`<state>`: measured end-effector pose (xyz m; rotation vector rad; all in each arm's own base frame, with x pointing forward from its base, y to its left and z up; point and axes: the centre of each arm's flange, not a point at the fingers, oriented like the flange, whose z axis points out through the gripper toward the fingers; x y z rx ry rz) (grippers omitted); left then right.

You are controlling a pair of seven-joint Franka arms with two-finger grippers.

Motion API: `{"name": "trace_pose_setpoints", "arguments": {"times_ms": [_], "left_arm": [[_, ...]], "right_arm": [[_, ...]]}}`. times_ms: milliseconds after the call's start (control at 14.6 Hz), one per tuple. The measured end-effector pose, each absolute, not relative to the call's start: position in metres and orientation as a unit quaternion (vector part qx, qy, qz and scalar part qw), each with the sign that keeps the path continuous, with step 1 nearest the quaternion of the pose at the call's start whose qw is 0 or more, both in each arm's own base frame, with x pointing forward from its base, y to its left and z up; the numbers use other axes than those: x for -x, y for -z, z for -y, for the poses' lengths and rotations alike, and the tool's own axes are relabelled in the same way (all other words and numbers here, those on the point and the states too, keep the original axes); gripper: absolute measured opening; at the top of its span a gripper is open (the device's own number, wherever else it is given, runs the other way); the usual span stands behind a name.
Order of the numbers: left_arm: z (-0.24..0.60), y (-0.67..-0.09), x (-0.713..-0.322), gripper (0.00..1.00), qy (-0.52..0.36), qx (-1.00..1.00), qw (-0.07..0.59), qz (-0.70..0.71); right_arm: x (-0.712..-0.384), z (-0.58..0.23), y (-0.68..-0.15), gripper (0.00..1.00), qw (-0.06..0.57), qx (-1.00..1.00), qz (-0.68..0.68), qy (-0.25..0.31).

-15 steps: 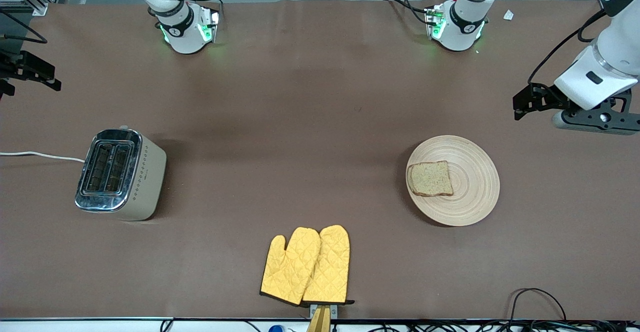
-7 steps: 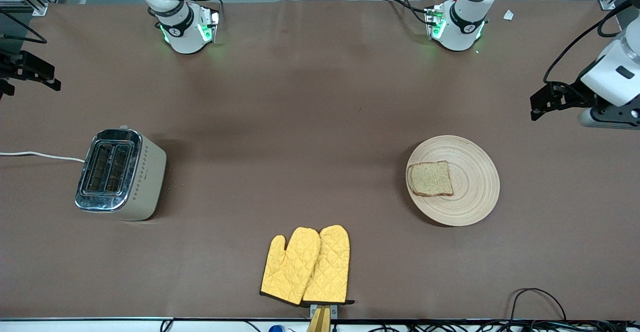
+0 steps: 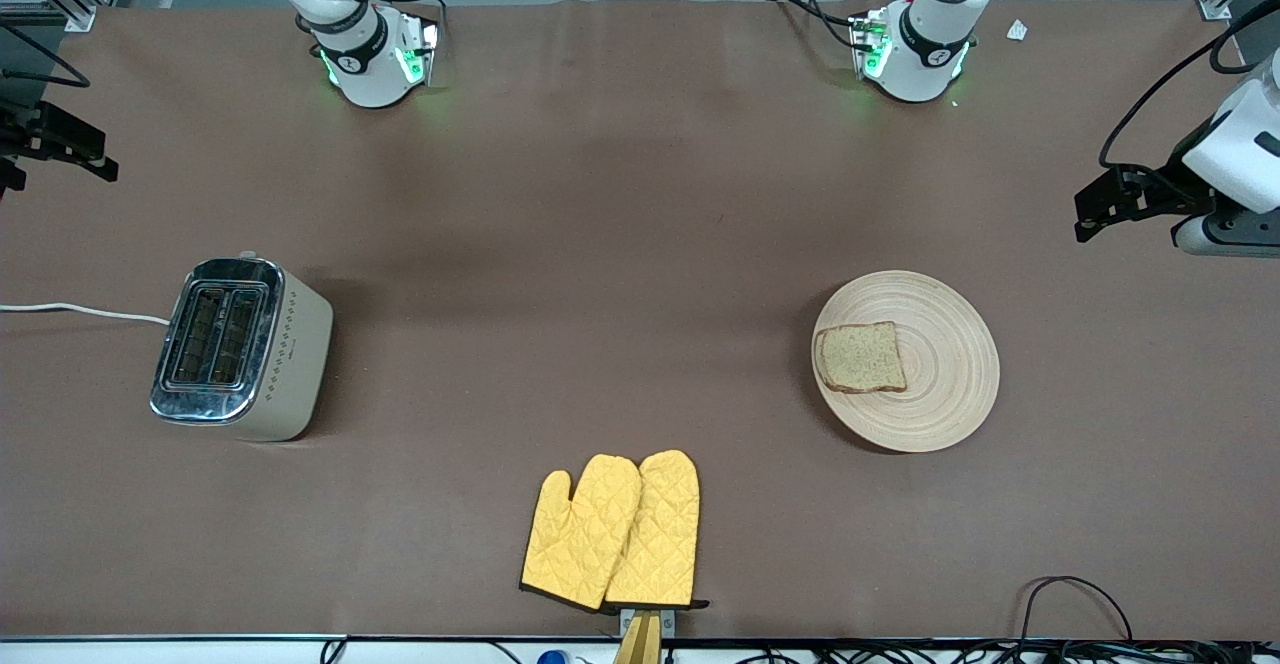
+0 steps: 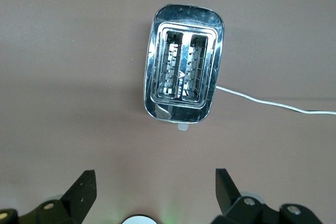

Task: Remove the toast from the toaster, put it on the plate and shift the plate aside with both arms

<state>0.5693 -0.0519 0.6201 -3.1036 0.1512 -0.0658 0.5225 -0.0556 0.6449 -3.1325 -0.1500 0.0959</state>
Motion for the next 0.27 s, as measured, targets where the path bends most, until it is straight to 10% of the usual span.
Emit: {"name": "trace_pose_setpoints", "arguments": {"times_ms": [274], "left_arm": [[0.0498,-0.6244,-0.5722,1.00,0.028,0.998,0.016,-0.046]], "right_arm": [[-0.5224,0.0558,-0.6448,1.00,0.002,0.998,0.048,-0.031]]}}
